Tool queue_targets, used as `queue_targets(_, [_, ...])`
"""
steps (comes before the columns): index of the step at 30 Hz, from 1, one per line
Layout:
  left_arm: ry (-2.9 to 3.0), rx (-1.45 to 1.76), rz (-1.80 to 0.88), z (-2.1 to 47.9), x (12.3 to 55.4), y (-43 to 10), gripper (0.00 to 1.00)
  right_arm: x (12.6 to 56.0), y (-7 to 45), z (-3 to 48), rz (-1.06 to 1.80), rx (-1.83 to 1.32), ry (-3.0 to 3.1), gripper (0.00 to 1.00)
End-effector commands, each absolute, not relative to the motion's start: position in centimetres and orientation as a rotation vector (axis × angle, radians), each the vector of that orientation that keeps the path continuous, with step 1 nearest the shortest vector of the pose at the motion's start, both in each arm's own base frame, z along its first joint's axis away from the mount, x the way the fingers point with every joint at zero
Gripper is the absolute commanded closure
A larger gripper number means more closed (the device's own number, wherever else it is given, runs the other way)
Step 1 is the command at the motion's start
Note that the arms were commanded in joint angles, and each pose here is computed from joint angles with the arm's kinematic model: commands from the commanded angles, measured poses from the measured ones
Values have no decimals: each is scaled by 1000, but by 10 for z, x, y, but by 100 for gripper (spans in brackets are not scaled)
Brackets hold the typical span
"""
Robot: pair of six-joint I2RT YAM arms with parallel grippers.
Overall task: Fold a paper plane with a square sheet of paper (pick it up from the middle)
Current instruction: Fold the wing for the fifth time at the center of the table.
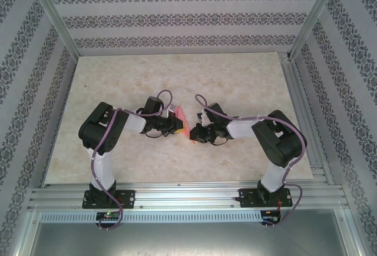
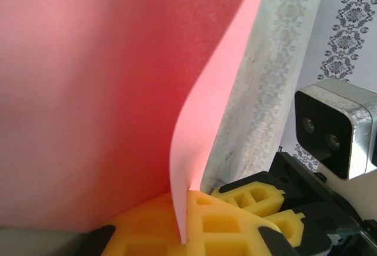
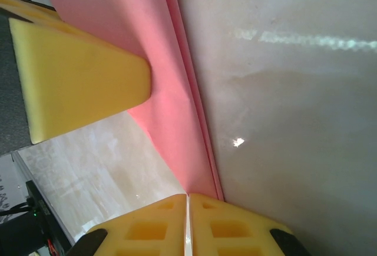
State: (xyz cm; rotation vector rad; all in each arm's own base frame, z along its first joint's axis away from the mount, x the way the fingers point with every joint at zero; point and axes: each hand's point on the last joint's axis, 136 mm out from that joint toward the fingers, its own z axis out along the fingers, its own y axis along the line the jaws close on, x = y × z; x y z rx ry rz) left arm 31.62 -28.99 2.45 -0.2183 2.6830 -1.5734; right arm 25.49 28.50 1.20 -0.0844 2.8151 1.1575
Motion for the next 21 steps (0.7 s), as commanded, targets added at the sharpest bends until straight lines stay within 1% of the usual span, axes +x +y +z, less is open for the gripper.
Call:
queue_targets(1, [2751, -354, -1451, -8, 317, -268, 100, 205, 245, -29, 980, 3, 3067, 88])
queue_targets(10, [2753, -367, -1451, -11, 317, -267, 100, 201, 240, -18, 927, -58, 3076, 88])
queue_targets(15, [2756, -365, -1455, -12, 316, -267, 100, 195, 233, -16, 818, -112, 3121, 87])
queue_targets(17, [2761, -362, -1449, -13, 315, -267, 100, 205, 240, -4, 867, -109, 3069, 87])
queue_targets(21, [2769, -358, -1453, -13, 313, -267, 100, 239, 263, 44, 985, -129, 2898, 85])
